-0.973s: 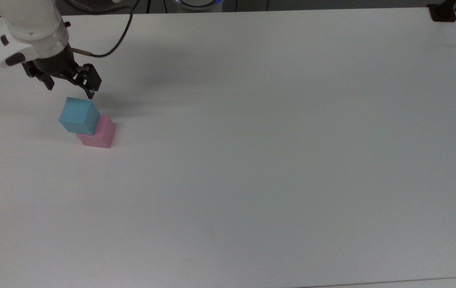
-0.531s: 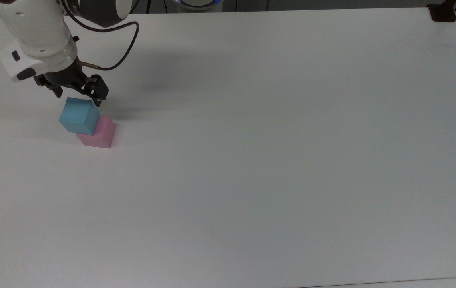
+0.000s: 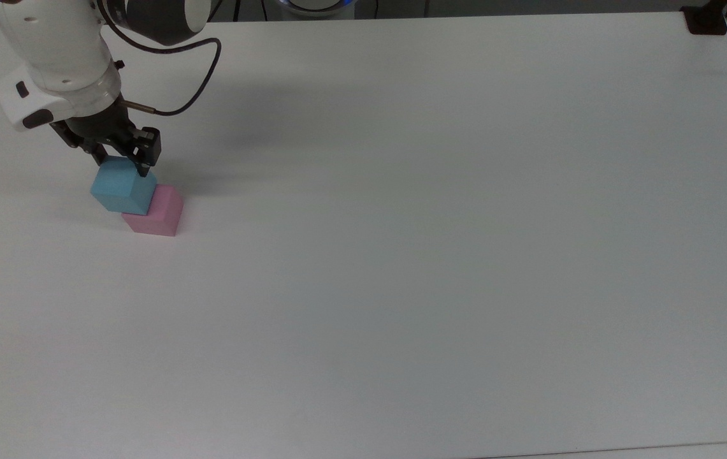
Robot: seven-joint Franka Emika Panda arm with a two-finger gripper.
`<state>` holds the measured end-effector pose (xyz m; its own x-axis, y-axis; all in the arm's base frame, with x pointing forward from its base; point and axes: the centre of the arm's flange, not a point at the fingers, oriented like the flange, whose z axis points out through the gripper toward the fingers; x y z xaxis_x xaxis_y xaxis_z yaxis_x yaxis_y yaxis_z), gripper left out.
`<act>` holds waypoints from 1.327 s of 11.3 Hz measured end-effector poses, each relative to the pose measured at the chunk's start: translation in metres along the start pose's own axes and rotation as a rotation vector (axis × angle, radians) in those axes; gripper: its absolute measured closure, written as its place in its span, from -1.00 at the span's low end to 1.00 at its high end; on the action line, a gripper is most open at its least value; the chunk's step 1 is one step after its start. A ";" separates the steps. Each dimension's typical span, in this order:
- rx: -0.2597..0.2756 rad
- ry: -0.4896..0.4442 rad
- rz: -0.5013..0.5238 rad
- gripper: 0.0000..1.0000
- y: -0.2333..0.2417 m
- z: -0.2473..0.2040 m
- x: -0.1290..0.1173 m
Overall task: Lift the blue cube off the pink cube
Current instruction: 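Lift the light-blue cube off the pink cube and carry it aside, then lower the light-blue cube onto the table beside the pink cube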
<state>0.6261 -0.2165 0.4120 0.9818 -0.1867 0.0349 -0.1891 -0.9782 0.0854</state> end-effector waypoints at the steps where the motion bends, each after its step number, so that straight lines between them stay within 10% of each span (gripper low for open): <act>1: 0.001 -0.004 -0.025 -0.26 0.000 -0.005 -0.002; 9: 0.063 -0.093 -0.224 -0.29 -0.031 -0.062 -0.120; 15: 0.045 -0.128 -0.277 -0.28 -0.146 -0.019 -0.128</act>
<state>0.5281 -0.0483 0.4143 0.9907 0.0810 -0.1093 0.0848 -0.9959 0.0301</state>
